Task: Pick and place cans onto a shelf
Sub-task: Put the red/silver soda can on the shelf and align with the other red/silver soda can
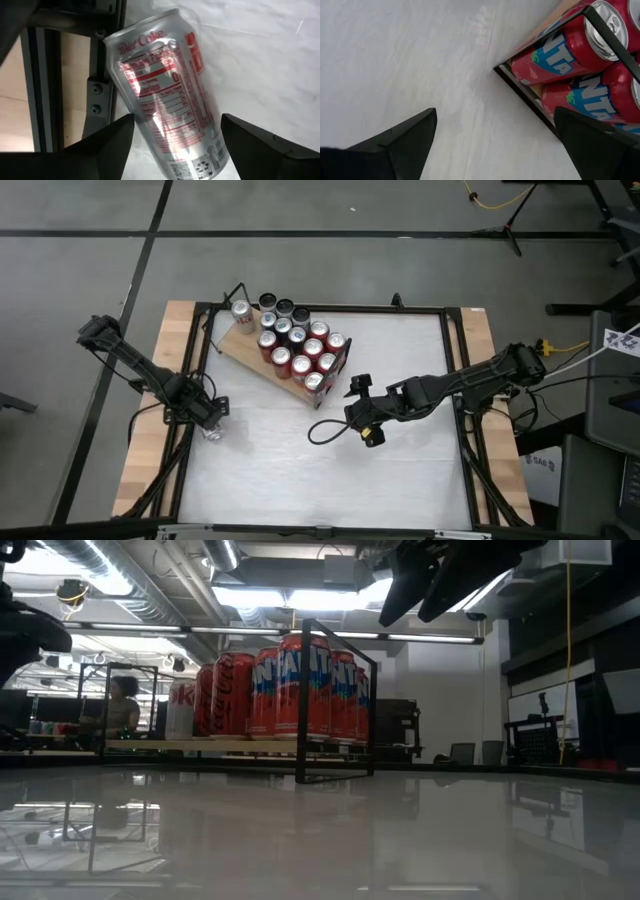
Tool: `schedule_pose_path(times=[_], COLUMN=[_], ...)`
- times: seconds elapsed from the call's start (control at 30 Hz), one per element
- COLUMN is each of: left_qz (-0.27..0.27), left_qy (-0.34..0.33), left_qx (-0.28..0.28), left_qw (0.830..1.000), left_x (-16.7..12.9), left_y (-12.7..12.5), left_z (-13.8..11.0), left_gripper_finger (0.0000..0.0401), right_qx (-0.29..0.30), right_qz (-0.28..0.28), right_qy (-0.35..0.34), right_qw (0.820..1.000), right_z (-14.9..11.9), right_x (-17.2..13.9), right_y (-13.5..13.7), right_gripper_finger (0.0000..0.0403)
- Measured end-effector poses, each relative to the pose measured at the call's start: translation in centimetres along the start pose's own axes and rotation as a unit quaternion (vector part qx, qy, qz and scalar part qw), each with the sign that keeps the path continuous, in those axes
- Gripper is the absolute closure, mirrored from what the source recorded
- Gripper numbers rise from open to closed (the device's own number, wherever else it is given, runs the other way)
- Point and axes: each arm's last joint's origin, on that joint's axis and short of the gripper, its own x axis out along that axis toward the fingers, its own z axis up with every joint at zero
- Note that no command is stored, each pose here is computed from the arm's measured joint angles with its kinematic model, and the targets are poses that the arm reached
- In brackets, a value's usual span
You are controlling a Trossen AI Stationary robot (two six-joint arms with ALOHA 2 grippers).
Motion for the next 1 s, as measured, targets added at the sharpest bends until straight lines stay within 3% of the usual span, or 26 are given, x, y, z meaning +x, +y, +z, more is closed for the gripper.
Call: schedule_pose_path(times=[1.0], left_qz=[0.022], left_qy=[-0.036], left_qx=[0.033], left_qw=[0.999], left_x=[1.8], left_y=[-1.3], left_z=[-1.2], left_gripper_finger=[0.011], right_qx=[0.005], right_qz=[-0.002], right_qy=[-0.022], right_qw=[1.0], right_z=[0.4], right_x=[0.0], right_y=[-0.1], right_gripper_finger=[0.0013])
